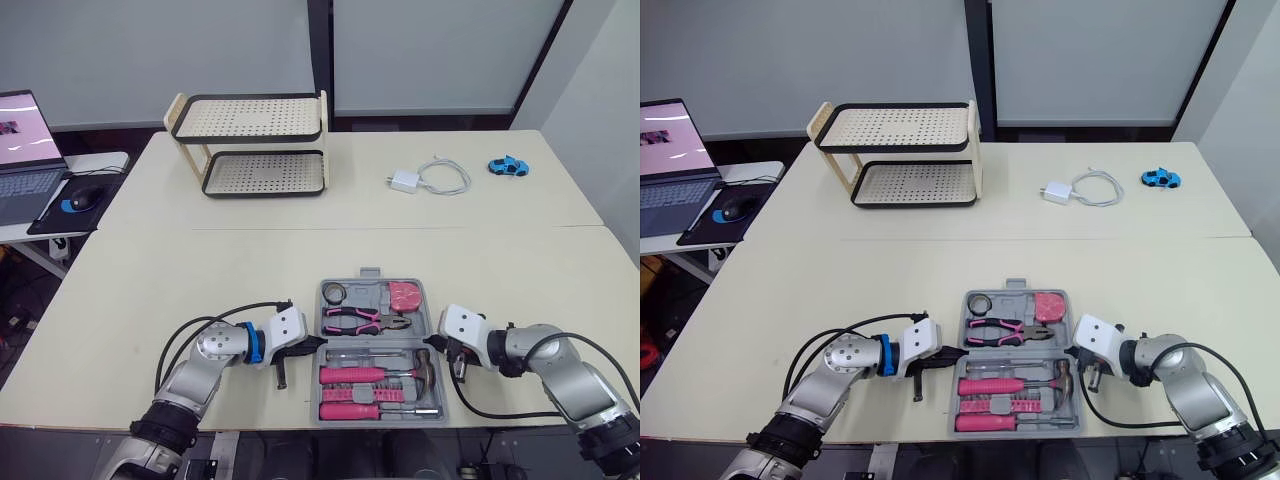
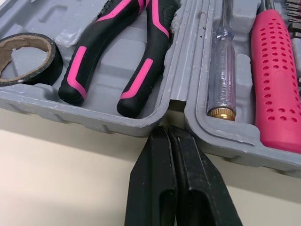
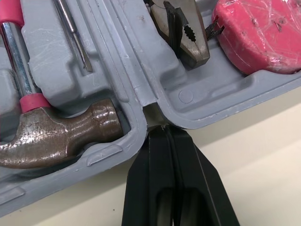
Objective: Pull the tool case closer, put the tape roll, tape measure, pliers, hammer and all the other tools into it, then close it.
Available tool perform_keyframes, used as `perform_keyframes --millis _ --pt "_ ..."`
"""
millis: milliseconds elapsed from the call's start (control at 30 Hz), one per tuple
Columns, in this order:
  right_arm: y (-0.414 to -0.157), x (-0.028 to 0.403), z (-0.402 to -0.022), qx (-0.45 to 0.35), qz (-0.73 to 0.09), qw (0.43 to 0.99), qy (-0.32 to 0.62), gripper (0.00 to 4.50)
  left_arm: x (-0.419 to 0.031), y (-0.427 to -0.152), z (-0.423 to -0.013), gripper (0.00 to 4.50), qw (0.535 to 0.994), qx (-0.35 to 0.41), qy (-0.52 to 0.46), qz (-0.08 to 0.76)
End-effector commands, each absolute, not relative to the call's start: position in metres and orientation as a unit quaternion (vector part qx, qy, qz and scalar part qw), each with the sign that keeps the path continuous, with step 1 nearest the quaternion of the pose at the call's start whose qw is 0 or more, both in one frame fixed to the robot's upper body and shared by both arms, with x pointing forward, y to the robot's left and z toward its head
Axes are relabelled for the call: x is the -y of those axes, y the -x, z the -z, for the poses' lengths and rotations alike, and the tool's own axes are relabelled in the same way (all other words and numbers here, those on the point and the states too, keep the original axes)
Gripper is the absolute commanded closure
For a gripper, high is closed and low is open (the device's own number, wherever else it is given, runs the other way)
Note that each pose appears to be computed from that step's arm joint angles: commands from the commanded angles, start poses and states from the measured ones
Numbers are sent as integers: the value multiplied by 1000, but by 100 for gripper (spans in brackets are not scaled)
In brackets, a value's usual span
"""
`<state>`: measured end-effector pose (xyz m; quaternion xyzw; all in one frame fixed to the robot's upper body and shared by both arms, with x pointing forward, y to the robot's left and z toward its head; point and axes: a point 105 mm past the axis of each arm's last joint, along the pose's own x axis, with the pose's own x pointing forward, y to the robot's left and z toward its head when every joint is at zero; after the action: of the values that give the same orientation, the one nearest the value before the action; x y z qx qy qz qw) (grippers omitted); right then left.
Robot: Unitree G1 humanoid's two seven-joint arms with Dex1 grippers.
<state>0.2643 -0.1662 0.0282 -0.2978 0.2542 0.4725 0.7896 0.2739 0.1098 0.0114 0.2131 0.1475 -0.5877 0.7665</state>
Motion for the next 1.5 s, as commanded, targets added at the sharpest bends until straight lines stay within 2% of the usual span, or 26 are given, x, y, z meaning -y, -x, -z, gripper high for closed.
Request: perform_keyframes --millis 33,367,567,633,733,833,967,1300,1500 --pt "-253 147 -29 -241 -513 772 287 450 -94 -267 -17 444 751 -124 -216 611" --pt "-255 180 -39 -277 -459 794 285 450 -122 -277 -26 444 770 -128 -223 584" --pt "-250 202 -58 -273 -412 818 294 450 -142 -284 -54 444 782 -100 -230 571" --pt "-246 208 -65 -266 -397 824 304 450 -132 -273 -71 444 766 -72 -212 603" --pt "-238 210 -74 -252 -386 837 295 450 -109 -237 -88 444 706 -56 -190 680" --pt "-234 207 -77 -250 -380 848 273 450 -91 -216 -84 444 675 -61 -186 711" --pt "-233 203 -77 -252 -374 853 263 450 -76 -208 -67 444 656 -82 -195 725" --pt "-231 198 -75 -258 -380 850 259 450 -63 -212 -28 444 638 -94 -239 726" --pt "-229 202 -71 -268 -374 846 267 450 -52 -217 -19 444 630 -89 -253 729"
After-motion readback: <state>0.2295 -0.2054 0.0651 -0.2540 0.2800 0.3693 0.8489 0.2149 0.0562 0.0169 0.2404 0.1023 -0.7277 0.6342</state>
